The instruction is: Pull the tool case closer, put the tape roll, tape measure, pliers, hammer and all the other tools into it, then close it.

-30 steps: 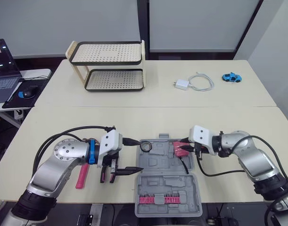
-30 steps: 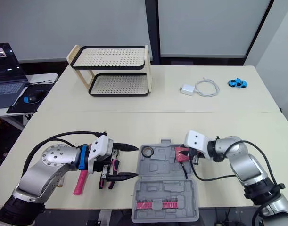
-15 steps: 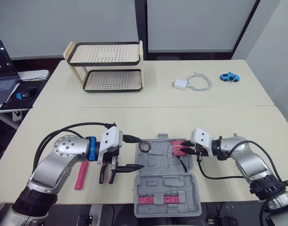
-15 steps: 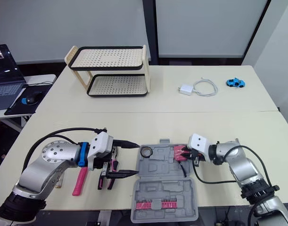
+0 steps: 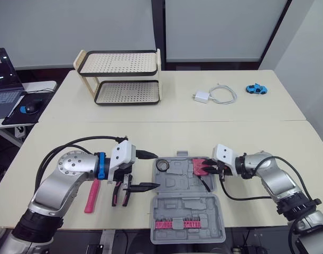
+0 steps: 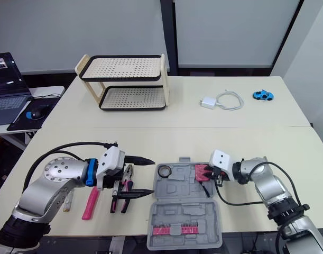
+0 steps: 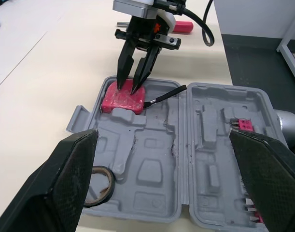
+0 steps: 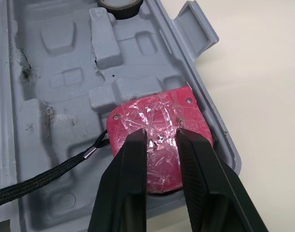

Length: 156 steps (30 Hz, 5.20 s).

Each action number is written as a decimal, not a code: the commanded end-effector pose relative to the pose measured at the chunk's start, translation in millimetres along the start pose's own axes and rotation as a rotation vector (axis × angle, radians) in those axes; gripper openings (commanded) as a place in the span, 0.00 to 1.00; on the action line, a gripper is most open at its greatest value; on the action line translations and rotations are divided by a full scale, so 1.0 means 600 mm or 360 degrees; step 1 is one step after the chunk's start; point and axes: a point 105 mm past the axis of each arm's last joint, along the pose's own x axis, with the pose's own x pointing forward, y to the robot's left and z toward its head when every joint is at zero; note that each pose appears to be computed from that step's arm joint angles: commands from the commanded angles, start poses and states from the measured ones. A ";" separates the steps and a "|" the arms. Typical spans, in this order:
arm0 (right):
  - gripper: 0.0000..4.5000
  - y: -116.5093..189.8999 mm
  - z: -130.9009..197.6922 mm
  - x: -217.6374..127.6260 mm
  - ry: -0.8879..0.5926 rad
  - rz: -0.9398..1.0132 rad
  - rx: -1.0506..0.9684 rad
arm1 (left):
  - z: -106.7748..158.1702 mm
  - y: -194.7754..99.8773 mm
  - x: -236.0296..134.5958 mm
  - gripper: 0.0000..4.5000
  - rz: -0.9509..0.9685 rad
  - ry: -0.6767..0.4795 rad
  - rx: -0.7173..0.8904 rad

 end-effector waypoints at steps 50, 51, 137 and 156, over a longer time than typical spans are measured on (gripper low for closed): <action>0.99 0.015 -0.006 -0.385 0.0253 -0.0665 -0.0037 | -0.236 -0.070 -0.452 1.00 0.2062 0.0444 -0.0884; 0.99 0.015 -0.005 -0.385 0.0293 -0.0604 -0.0099 | -0.231 -0.078 -0.447 1.00 0.1927 0.0529 -0.0827; 0.99 0.044 0.198 -0.220 -0.0150 0.0355 -0.0248 | -0.177 -0.030 -0.039 1.00 0.1807 0.0333 -0.1005; 1.00 0.043 0.200 -0.224 -0.0124 0.0344 -0.0226 | -0.207 -0.031 -0.009 0.86 0.1689 0.0502 -0.1117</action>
